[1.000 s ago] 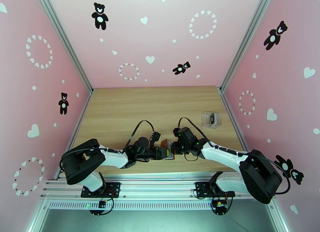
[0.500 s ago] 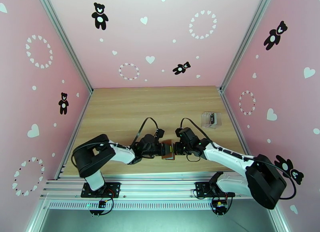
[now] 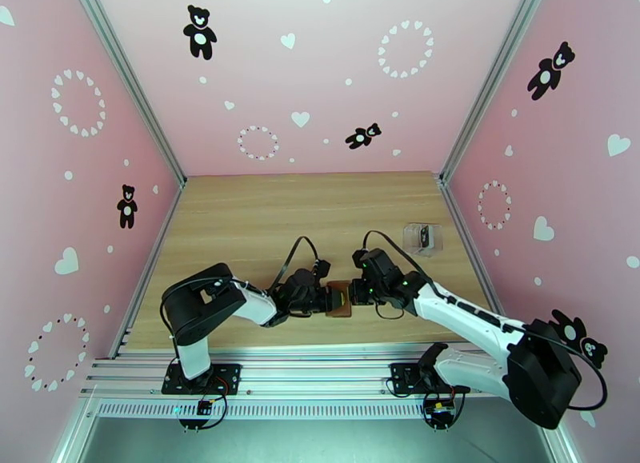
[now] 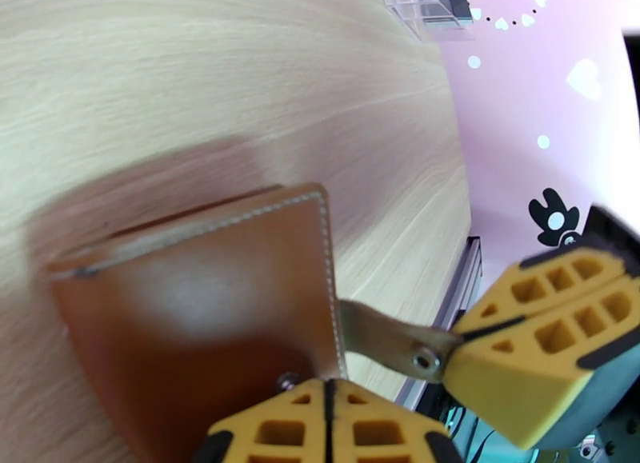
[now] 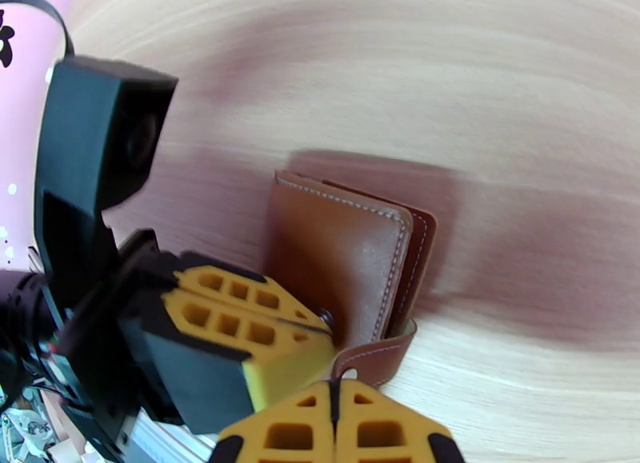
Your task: Put the credit cards into the card holder
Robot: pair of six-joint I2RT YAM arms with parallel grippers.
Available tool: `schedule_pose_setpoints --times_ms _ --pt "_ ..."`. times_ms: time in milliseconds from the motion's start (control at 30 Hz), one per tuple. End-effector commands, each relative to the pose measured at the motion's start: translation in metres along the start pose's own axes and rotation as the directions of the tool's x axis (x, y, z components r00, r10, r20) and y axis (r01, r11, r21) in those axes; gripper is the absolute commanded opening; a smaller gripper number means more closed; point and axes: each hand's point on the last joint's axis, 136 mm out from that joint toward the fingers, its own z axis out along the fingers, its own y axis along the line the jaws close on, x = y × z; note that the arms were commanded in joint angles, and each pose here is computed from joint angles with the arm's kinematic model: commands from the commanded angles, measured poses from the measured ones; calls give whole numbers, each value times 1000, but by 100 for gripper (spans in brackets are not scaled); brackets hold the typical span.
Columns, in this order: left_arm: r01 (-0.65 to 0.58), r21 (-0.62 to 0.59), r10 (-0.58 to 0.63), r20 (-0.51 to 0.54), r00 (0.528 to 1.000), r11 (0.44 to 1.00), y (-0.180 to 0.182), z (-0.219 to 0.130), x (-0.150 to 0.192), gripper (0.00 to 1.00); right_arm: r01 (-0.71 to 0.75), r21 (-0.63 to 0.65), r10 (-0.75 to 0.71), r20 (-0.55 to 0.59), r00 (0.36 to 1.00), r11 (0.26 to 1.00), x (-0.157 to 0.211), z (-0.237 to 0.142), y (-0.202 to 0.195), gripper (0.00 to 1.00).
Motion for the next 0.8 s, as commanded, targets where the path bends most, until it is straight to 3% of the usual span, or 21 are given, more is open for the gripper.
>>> schedule_pose_setpoints --times_ms 0,133,433,600,767 --pt "-12 -48 11 -20 1000 999 12 -9 12 7 3 -47 -4 -20 1000 999 -5 8 11 0" --pt "-44 43 44 -11 999 998 -14 -18 8 9 -3 -24 2 -41 999 1000 -1 17 6 0" --pt "-68 31 68 -8 998 997 -15 -28 10 15 12 -53 -17 -100 995 999 7 36 16 0" --pt "-66 -50 67 18 998 997 0 -40 10 15 12 -26 -15 -111 994 1000 9 41 11 0" --pt "-42 -220 47 17 999 975 33 -55 16 10 13 -25 -16 -121 993 1000 11 45 10 0"
